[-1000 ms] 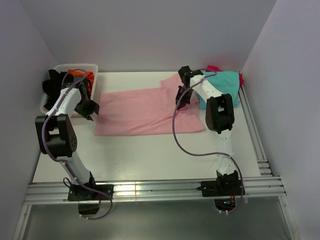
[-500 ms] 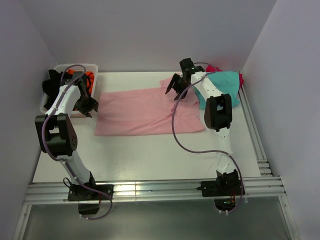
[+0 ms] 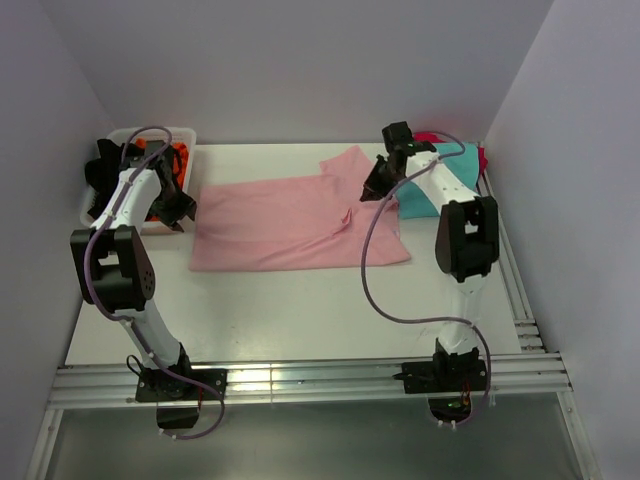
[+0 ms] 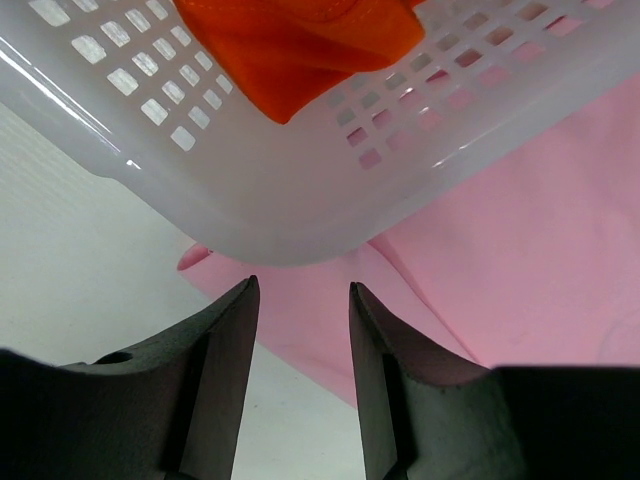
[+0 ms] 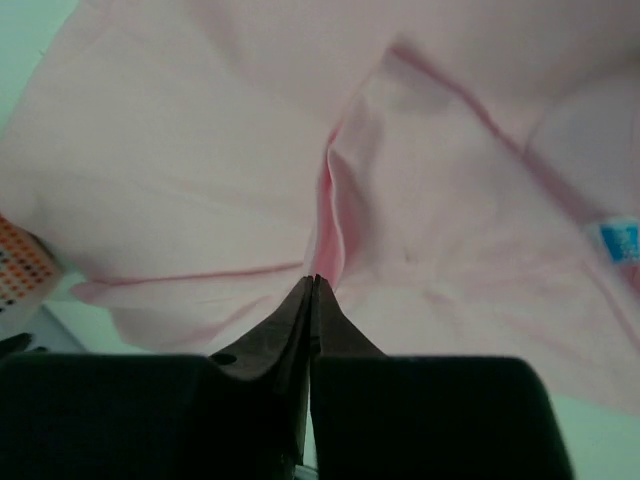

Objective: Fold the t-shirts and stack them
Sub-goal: Fold the tshirt

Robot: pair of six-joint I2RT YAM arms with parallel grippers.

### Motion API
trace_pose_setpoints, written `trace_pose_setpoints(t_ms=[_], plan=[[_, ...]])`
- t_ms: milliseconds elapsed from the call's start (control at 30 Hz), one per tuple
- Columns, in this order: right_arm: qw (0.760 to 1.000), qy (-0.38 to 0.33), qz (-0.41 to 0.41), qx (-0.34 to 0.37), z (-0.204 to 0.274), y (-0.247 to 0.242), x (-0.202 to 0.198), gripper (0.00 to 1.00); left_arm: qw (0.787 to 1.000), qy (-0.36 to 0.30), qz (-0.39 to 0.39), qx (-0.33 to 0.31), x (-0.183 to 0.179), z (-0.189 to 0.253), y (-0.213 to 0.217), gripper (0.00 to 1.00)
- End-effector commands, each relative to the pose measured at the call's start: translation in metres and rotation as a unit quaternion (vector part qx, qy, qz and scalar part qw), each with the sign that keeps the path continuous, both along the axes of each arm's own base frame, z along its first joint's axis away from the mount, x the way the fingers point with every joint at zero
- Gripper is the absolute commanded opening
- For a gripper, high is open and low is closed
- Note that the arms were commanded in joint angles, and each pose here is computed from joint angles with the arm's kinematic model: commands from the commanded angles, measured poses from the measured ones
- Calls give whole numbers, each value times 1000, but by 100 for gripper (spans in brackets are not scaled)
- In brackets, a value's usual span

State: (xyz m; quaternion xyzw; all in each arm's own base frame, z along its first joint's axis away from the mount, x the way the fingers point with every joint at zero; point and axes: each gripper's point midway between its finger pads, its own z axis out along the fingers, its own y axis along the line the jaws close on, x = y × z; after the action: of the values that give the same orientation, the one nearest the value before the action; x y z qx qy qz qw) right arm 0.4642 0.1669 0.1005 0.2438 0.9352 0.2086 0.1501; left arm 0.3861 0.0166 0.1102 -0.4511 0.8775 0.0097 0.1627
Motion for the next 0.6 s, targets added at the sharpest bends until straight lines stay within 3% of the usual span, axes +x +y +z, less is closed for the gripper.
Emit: trace_pose_setpoints(t_ms=[0, 233, 567], plan=[[999, -29, -8, -28, 22, -15, -23, 0, 1000, -14, -14, 7, -1, 4, 0, 47], [998, 21, 8, -59, -8, -6, -56, 0, 999, -20, -25, -16, 6, -4, -9, 45], [994, 61, 31, -84, -43, 28, -65, 0, 998, -37, -44, -25, 22, 5, -13, 45]])
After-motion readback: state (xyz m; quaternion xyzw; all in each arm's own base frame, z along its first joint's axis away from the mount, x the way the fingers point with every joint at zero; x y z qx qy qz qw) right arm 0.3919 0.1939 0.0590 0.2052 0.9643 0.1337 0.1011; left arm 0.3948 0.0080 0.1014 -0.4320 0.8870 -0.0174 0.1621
